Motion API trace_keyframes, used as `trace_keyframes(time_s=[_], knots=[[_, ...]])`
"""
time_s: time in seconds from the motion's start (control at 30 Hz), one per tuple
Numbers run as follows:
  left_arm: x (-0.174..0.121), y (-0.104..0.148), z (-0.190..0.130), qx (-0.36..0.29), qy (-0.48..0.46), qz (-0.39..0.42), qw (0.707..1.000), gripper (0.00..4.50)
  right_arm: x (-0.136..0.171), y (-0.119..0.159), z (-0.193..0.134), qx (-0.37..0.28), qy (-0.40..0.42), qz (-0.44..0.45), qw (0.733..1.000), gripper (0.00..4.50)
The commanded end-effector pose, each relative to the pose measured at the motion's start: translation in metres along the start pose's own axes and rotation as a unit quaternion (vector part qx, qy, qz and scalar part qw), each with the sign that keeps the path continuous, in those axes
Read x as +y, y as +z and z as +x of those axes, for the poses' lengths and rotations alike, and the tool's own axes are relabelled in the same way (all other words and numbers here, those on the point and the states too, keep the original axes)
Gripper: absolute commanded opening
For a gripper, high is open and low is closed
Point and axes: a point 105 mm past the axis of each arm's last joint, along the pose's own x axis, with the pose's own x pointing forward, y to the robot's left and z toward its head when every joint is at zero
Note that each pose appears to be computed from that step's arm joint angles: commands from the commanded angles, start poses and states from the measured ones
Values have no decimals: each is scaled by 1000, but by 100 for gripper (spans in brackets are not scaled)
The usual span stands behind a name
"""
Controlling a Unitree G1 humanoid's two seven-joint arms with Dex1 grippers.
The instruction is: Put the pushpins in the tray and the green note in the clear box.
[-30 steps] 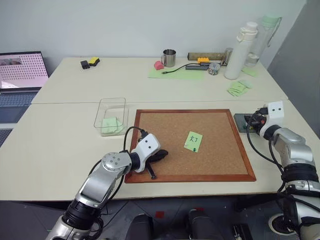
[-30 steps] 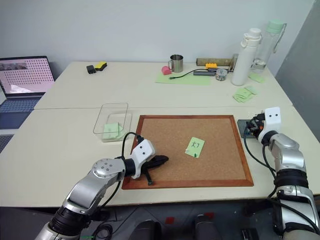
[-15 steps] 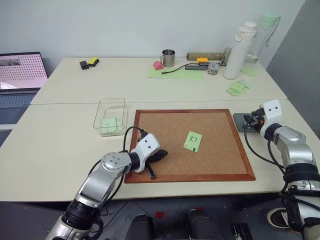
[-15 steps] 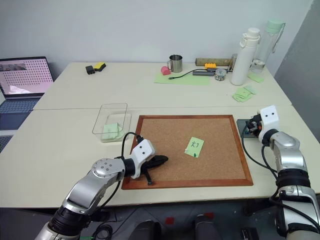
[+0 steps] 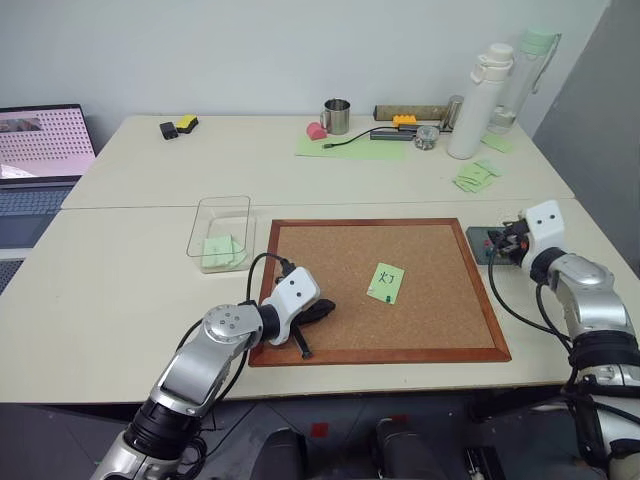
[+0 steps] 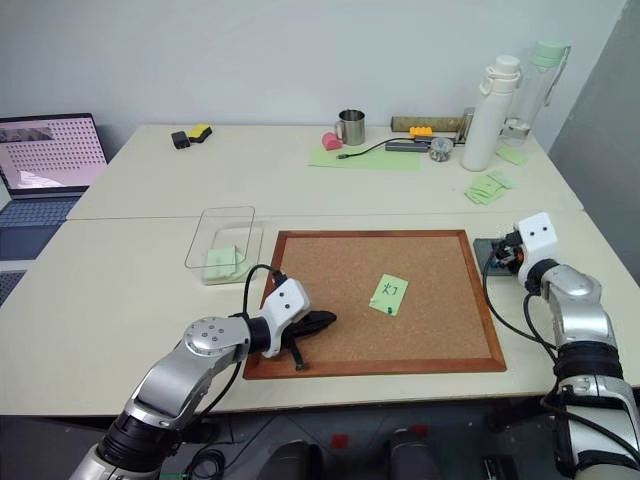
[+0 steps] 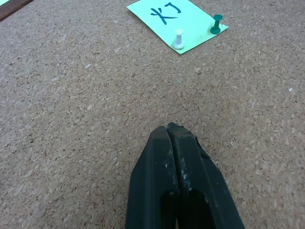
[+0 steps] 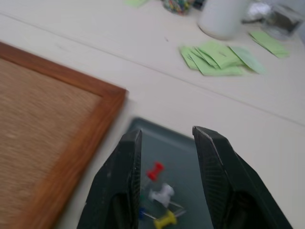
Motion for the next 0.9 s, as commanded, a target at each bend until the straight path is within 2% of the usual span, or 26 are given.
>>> trace_keyframes(time_s=[0.03,0.17,0.3,0.73,0.9], knots=[[-11,-32,0,56,-16,-31,998,0,76,31,-16,-60,163,26,984,174],[-11,-33,0,56,-18,-29,998,0,130,26,-26,-49,229,24,972,174],[-8,-29,2,53,-20,-25,998,0,158,13,-22,-38,242,16,970,174],[-3,-27,3,54,-24,-16,998,0,176,-14,-4,-2,237,29,971,174],[-1,-26,3,54,-21,-16,998,0,176,-13,-5,-5,239,39,970,87]])
